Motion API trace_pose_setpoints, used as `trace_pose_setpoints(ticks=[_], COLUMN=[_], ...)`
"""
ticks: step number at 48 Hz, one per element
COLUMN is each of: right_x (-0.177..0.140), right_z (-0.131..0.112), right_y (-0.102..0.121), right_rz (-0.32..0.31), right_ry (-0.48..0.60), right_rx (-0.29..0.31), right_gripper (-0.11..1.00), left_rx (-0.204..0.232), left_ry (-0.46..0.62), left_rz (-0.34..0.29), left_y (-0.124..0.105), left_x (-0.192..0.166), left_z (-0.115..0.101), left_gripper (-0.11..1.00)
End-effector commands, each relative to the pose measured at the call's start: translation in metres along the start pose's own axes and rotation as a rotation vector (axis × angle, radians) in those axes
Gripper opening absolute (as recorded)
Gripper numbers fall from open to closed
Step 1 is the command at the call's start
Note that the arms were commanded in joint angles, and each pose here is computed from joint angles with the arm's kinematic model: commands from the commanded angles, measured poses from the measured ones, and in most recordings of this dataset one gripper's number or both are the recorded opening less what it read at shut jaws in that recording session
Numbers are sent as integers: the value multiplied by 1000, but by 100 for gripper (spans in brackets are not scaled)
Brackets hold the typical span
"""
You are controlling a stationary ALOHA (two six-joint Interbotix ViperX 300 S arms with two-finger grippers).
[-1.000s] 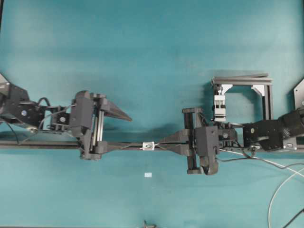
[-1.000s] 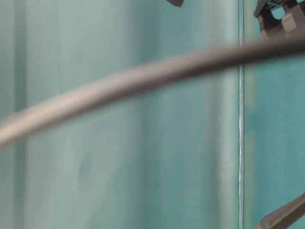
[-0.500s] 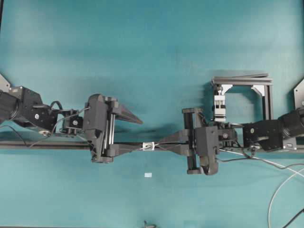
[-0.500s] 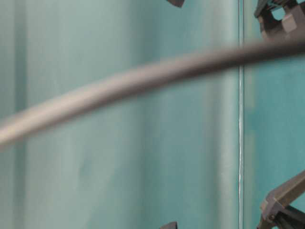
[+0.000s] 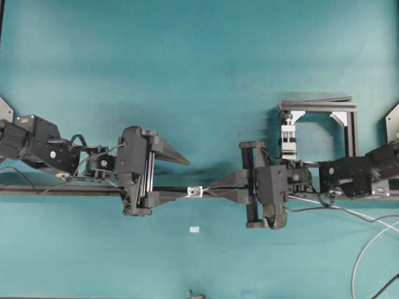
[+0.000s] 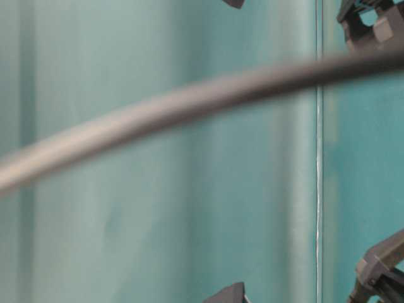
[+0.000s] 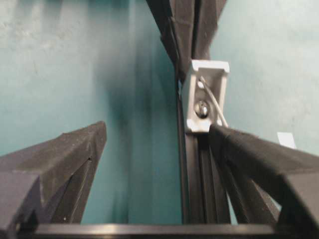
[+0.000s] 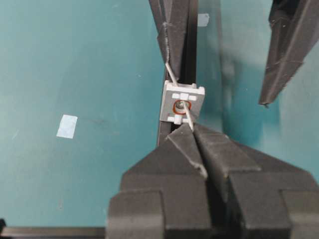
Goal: Insert the wire through the hole in the metal fitting marked with a red label.
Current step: 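Move the left gripper to the wire tip beyond the bracket and grasp it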
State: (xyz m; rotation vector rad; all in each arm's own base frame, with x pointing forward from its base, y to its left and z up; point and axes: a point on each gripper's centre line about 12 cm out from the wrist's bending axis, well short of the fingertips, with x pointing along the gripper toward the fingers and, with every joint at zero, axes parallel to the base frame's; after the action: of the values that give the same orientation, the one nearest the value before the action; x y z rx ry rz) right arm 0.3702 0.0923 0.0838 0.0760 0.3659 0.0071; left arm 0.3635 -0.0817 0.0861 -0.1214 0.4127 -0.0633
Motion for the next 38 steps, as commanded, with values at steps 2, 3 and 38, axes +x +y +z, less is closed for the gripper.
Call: trace_pose_setpoints(ticks=[2,3,38], right_x=[1,1,2], right_z=[6,6,7], right_y=[-5,-5,-6], right_rz=[-13,-15,-16], right_ry=[-16,-16,-17], right_rx=[10,11,13], right_gripper=[1,1,1], left_rx=[-4,-4,10], left_ry=[-23,-19,-44], left_rz=[-11,-11,-45], left_y=[-4,-4,-17], left_x=[-2,-2,-5], left_z=[11,11,19], left_gripper=[48,48,48])
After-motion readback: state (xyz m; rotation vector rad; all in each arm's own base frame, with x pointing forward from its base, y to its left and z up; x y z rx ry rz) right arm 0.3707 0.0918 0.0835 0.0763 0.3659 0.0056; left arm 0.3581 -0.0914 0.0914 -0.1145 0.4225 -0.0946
